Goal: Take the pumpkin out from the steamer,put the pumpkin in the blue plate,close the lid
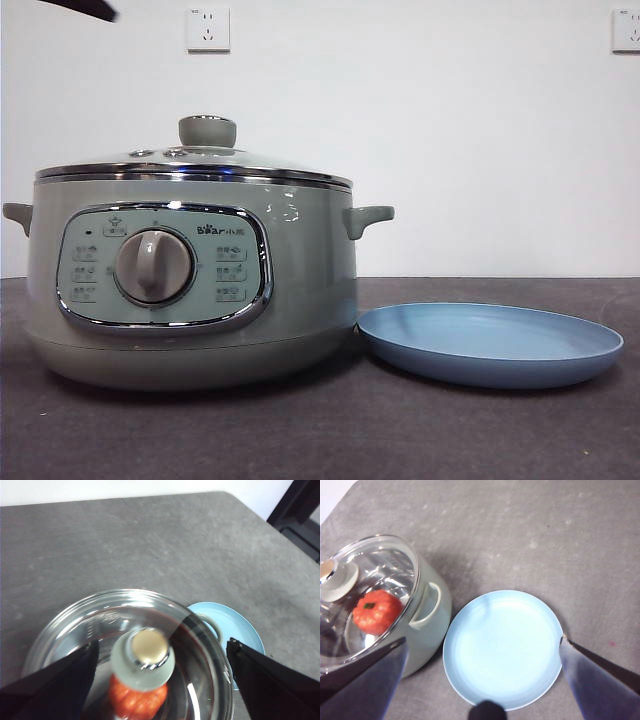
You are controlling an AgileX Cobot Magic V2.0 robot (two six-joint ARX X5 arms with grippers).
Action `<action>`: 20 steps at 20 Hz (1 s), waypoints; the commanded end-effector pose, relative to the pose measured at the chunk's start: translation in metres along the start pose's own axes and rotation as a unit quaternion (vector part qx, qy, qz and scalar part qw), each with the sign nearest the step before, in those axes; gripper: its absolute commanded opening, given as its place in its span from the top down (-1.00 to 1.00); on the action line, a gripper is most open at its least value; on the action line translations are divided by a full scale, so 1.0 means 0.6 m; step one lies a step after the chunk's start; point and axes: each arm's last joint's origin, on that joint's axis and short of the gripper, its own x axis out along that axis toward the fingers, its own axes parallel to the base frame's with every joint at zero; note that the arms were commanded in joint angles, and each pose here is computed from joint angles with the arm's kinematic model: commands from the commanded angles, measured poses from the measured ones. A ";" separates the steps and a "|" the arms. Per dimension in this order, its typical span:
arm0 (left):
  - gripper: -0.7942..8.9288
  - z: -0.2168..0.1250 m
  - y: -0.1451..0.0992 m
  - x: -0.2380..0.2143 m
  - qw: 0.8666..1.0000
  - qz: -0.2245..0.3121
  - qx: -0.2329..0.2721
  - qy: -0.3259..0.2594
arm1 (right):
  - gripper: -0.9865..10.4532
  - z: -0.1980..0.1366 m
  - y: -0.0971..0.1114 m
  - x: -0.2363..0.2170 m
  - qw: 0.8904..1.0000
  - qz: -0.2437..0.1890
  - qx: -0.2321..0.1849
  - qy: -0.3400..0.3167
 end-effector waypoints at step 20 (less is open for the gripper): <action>0.48 -0.024 -0.013 0.171 0.984 0.052 0.082 0.149 | -0.05 -0.006 0.003 -0.002 1.000 0.003 0.005 0.021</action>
